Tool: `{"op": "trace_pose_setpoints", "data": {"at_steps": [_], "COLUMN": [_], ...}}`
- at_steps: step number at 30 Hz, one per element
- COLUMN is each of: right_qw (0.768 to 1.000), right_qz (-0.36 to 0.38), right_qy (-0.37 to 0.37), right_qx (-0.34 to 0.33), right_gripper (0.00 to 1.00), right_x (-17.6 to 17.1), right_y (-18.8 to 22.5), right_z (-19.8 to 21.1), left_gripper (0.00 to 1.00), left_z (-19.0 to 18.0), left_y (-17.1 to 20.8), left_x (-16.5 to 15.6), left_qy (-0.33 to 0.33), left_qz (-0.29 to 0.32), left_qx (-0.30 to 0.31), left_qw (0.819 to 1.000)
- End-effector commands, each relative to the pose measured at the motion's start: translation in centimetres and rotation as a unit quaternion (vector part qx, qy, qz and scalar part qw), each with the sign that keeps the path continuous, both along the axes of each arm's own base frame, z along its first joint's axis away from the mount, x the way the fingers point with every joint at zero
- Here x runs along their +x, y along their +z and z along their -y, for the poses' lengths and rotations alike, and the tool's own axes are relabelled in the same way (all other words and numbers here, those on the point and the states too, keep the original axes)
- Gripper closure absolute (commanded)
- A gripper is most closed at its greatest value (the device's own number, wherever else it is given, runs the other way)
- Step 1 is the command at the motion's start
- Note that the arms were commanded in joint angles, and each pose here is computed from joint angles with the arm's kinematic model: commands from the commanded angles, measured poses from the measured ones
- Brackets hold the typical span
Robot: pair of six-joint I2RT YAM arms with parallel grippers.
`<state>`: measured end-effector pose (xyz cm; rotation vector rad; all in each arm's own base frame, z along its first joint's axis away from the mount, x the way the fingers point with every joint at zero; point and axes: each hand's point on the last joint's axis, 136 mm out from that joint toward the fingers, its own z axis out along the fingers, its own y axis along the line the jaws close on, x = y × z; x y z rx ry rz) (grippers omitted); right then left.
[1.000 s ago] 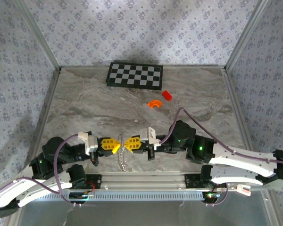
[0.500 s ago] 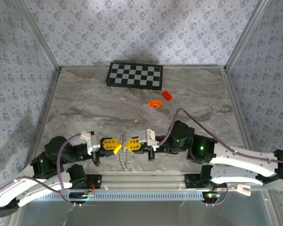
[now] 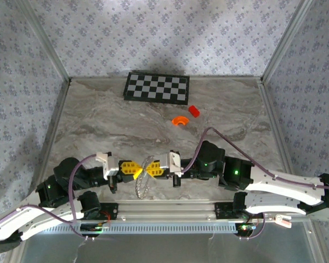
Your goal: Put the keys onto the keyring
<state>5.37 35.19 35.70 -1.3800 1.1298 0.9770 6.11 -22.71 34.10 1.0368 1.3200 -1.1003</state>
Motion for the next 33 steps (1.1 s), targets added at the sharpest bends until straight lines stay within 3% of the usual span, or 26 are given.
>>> {"op": "trace_pose_setpoints", "data": {"at_steps": [1, 29, 33], "right_qw": [1.000, 0.999, 0.999], "right_qz": [0.016, 0.037, 0.035], "right_qy": [0.013, -0.008, -0.007], "right_qx": [0.003, -0.015, -0.010], "right_gripper": [1.00, 1.00, 0.96], "right_x": [-0.9, -0.6, -0.7], "right_y": [1.1, 0.1, 0.2], "right_z": [0.4, 0.6, 0.6], "left_gripper": [1.00, 1.00, 1.00], "left_z": [-0.7, -0.9, -1.1], "left_y": [3.1, 3.4, 3.6], "left_x": [0.2, 0.5, 0.6], "left_qy": [0.015, 0.024, 0.028], "left_qz": [0.010, 0.007, 0.009], "left_qx": [-0.041, -0.059, -0.072], "left_qw": [0.999, 0.998, 0.997]}}
